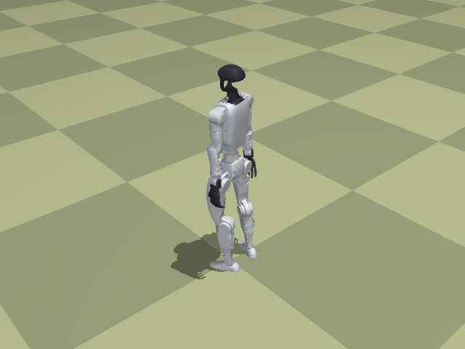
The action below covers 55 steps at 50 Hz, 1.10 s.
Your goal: In place motions
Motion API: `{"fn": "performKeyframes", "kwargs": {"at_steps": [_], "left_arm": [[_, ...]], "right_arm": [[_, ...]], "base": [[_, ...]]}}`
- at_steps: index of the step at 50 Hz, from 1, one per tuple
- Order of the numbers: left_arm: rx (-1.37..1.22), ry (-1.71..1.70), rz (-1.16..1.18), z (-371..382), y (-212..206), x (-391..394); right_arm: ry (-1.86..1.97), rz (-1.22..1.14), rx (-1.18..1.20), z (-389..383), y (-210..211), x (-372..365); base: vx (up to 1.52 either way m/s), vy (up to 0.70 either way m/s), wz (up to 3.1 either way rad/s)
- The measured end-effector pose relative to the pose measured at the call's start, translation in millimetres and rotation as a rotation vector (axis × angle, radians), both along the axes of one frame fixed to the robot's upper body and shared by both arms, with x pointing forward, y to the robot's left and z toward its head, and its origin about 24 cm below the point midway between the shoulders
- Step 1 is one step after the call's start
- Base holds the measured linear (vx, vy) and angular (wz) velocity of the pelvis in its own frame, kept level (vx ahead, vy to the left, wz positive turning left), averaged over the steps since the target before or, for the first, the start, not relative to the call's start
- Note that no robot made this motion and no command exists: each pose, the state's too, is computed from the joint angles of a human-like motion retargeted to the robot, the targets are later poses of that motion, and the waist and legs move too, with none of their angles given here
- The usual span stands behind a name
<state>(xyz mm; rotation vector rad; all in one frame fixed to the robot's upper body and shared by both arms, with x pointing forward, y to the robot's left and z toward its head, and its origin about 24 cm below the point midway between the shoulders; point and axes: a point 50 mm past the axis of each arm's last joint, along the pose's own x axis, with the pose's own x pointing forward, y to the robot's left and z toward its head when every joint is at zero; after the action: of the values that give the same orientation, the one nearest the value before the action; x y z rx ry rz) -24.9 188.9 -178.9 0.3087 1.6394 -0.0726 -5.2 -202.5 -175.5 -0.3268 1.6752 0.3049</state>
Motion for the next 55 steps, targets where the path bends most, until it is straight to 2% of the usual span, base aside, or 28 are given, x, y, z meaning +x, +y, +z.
{"fn": "performKeyframes", "kwargs": {"at_steps": [55], "left_arm": [[-0.012, 0.004, 0.005, -0.3, -3.6, -1.4]], "right_arm": [[0.004, 0.01, 0.003, -0.2, 0.9, -1.7]], "base": [[0.0, 0.0, 0.0]]}}
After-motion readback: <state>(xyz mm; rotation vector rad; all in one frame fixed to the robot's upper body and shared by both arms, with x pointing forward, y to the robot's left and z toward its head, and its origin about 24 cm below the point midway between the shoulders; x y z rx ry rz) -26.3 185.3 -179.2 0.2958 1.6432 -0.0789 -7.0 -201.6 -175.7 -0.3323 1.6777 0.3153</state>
